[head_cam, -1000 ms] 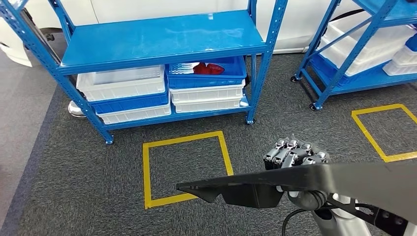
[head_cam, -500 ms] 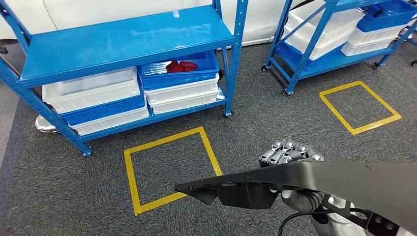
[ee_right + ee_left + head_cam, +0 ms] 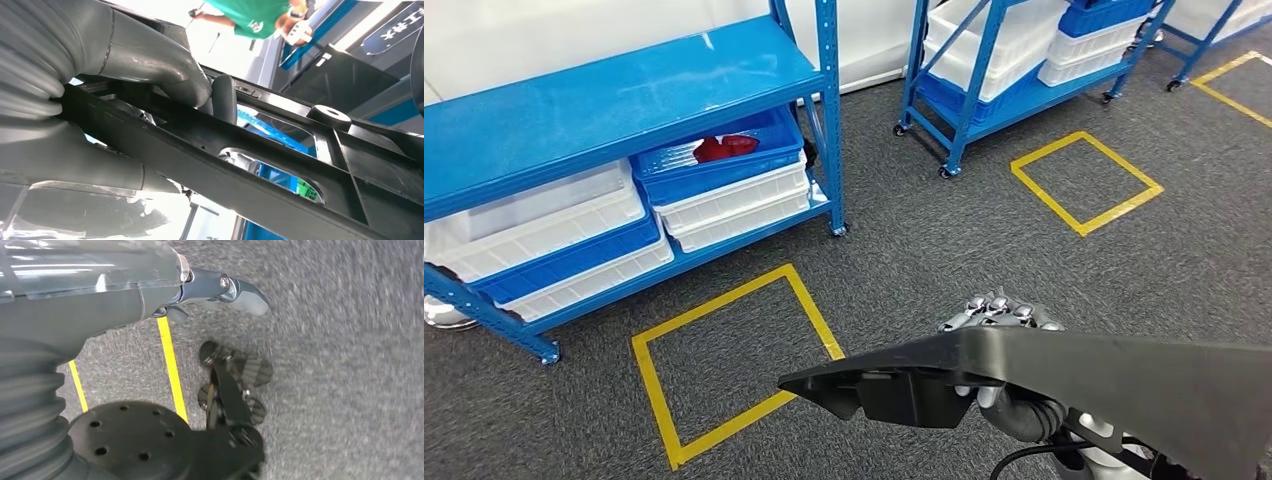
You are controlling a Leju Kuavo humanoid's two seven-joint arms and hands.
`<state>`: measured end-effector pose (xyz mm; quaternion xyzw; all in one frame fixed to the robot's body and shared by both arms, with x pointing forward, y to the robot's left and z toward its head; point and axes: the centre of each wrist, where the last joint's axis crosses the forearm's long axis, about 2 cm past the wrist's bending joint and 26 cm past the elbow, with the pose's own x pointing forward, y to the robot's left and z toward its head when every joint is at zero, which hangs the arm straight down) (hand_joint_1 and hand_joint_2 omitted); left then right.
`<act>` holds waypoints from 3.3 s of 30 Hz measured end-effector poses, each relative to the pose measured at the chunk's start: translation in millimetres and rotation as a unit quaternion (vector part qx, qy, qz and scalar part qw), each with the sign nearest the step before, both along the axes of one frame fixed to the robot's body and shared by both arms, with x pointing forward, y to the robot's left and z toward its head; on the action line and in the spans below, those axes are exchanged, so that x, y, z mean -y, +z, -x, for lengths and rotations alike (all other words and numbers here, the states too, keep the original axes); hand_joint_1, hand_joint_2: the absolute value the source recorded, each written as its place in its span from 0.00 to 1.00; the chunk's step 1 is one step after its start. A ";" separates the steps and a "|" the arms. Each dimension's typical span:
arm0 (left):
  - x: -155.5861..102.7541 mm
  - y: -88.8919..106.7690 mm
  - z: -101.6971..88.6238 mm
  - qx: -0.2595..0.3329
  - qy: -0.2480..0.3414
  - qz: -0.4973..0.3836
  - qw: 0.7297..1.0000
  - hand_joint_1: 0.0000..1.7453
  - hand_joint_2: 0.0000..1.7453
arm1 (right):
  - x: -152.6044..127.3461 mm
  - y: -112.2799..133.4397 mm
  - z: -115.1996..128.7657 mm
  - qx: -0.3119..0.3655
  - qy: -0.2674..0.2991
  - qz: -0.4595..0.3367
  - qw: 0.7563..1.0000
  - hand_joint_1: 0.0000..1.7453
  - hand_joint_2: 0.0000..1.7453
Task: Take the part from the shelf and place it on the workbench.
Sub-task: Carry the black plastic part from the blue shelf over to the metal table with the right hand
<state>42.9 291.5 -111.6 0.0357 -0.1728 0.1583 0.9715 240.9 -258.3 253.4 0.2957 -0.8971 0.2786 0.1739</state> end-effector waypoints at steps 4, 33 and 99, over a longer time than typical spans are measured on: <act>0.6 0.3 -2.3 -0.006 0.000 0.003 1.000 0.00 1.00 | -0.3 -1.6 1.9 -0.005 0.005 -0.002 1.000 1.00 1.00; -36.4 2.2 -8.5 0.015 -0.029 -0.045 0.998 0.00 1.00 | 15.3 6.2 2.8 0.005 0.016 -0.004 1.000 1.00 1.00; -7.8 0.9 -6.9 -0.008 -0.043 -0.027 0.999 0.00 1.00 | -24.6 -19.6 -13.1 -0.064 0.006 -0.044 0.997 1.00 1.00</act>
